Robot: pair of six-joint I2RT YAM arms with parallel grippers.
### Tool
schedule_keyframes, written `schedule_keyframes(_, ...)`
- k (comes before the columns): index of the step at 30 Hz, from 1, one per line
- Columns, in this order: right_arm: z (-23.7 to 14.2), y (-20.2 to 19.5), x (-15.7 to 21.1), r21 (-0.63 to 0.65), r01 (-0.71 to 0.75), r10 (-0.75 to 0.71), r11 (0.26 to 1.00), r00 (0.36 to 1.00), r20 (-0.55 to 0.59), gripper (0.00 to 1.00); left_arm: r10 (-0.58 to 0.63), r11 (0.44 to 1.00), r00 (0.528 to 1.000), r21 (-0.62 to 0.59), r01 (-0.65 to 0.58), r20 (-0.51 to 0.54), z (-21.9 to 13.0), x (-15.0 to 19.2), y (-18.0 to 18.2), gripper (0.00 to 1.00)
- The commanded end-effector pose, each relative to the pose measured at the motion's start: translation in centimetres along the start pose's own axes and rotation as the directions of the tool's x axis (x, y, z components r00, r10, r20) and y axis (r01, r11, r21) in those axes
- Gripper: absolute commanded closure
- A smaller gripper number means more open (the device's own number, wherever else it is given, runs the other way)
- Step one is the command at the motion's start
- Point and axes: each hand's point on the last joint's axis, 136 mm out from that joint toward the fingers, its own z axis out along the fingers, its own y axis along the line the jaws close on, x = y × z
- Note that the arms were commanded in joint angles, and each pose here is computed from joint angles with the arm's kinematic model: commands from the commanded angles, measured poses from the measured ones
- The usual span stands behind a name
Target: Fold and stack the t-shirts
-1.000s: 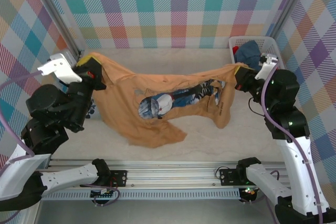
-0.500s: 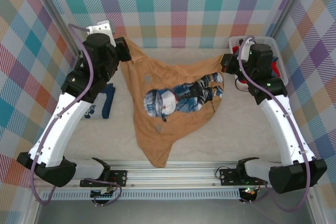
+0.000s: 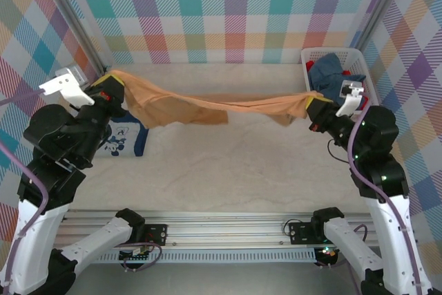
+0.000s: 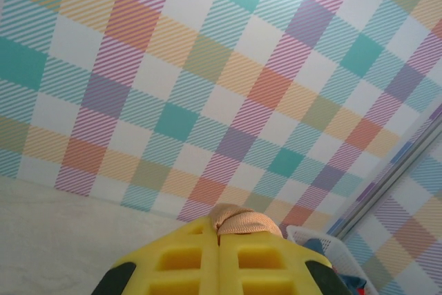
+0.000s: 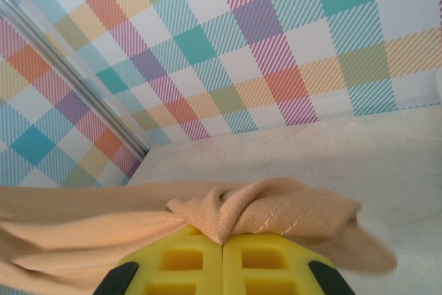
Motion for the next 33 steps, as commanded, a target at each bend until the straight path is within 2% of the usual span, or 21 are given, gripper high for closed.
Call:
schedule_keyframes(1, 0.4, 0.1, -0.5, -0.006, 0.015, -0.015, 1.0, 1.0, 0.002, 1.0, -0.001, 1.0, 1.0, -0.013, 0.001, 0.006, 2.0, -0.4, -0.6, 1.0)
schedule_keyframes(4, 2.3, -0.9, -1.2, 0.043, 0.003, -0.003, 0.999, 1.0, -0.008, 1.0, 0.039, 0.998, 0.999, -0.04, -0.04, -0.024, 5.2, 0.2, -1.3, 1.0)
schedule_keyframes(7, 5.9, -2.7, -0.8, 0.098, -0.008, 0.014, 0.995, 0.998, -0.057, 1.0, 0.094, 0.991, 0.993, -0.095, -0.1, -0.068, 9.6, 1.8, -1.2, 1.0)
schedule_keyframes(15, 17.4, -9.8, 3.8, 0.224, -0.086, 0.142, 0.971, 0.959, -0.246, 1.0, 0.05, 0.975, 0.964, -0.195, -0.103, -0.26, 23.1, 10.6, 4.8, 1.0)
schedule_keyframes(20, 21.9, -13.0, 7.6, 0.278, -0.137, 0.232, 0.951, 0.909, -0.346, 1.0, 0.042, 0.971, 0.919, -0.201, -0.13, -0.392, 28.5, 16.1, 7.2, 1.0)
schedule_keyframes(22, 23.1, -14.2, 8.8, 0.317, -0.145, 0.267, 0.937, 0.884, -0.384, 0.77, 0.045, 0.966, 0.902, -0.21, -0.148, -0.429, 30.0, 17.7, 8.1, 1.0)
schedule_keyframes(24, 24.1, -15.0, 9.6, 0.337, -0.138, 0.278, 0.931, 0.868, -0.412, 0.62, 0.02, 0.968, 0.891, -0.214, -0.13, -0.453, 31.2, 18.5, 8.9, 1.0)
schedule_keyframes(25, 24.2, -15.0, 9.6, 0.337, -0.137, 0.277, 0.931, 0.868, -0.412, 0.59, 0.005, 0.97, 0.889, -0.214, -0.116, -0.459, 31.5, 18.5, 9.0, 0.92)
schedule_keyframes(27, 23.6, -14.6, 9.2, 0.328, -0.128, 0.26, 0.936, 0.88, -0.398, 0.54, 0.001, 0.971, 0.895, -0.214, -0.108, -0.445, 31.4, 17.6, 8.7, 0.55)
schedule_keyframes(28, 23.1, -14.6, 9.2, 0.333, -0.124, 0.257, 0.935, 0.883, -0.392, 0.52, -0.002, 0.968, 0.895, -0.225, -0.109, -0.446, 31.0, 17.4, 8.8, 0.41)
schedule_keyframes(29, 22.3, -14.5, 9.2, 0.34, -0.119, 0.255, 0.933, 0.886, -0.388, 0.51, -0.003, 0.964, 0.893, -0.24, -0.117, -0.45, 30.1, 17.0, 8.9, 0.3)
schedule_keyframes(33, 17.8, -15.3, 12.2, 0.422, -0.118, 0.304, 0.899, 0.861, -0.407, 0.5, -0.044, 0.947, 0.86, -0.295, -0.126, -0.508, 25.6, 18.1, 10.0, 0.3)
